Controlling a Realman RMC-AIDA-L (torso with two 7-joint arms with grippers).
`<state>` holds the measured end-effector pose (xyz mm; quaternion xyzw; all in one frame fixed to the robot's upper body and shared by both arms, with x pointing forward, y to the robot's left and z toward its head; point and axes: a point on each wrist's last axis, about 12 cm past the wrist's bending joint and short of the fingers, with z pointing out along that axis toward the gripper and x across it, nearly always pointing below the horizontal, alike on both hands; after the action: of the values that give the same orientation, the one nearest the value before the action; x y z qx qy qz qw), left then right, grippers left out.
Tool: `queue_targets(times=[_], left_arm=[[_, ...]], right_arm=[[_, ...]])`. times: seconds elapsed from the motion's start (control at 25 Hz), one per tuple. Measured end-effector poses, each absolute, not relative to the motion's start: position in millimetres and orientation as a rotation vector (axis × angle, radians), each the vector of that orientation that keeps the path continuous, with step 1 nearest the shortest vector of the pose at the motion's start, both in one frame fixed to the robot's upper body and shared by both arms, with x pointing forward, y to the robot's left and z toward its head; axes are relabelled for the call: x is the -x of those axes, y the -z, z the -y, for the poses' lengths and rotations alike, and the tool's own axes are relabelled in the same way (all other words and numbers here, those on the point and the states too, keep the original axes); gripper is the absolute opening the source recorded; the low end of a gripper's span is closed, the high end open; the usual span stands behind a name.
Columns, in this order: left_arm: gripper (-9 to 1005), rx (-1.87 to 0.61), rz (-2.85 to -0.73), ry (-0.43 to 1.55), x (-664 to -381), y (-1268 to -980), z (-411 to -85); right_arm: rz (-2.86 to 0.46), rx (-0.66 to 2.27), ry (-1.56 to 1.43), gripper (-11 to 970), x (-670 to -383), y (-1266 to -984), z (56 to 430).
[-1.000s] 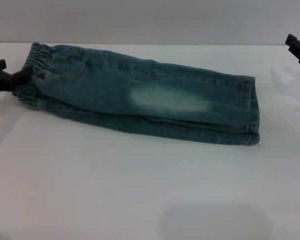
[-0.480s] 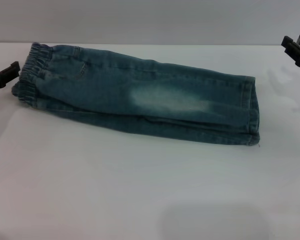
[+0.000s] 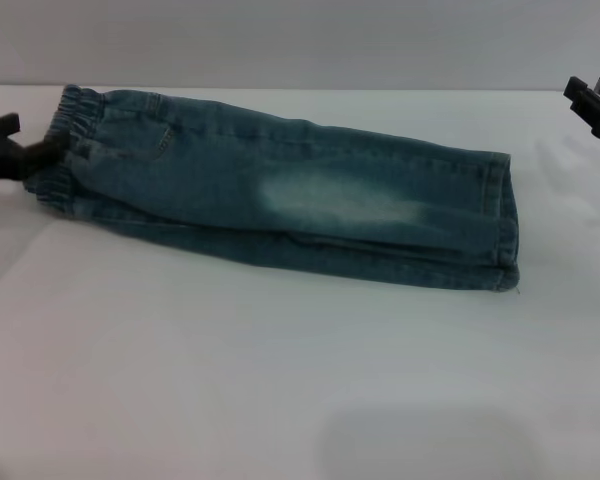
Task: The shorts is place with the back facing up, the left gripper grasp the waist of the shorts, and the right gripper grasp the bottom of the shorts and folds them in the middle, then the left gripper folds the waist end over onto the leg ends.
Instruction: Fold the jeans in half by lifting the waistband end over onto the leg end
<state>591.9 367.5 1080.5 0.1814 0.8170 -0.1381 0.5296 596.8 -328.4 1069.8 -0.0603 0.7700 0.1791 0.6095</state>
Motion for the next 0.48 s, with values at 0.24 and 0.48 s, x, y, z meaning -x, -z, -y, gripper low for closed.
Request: queue_targets(times=[0.24, 0.48], left_arm=[[786, -0.460, -1.986, 0.287, -584, -1075, -378], [784, -0.457, -2.004, 0.208, -585, -1066, -373]], right_arm=[[-1.774, 0.139, -0.428, 437, -595, -1069, 328], [-1.757, 0.164, -0.454, 436, -594, -1071, 325]])
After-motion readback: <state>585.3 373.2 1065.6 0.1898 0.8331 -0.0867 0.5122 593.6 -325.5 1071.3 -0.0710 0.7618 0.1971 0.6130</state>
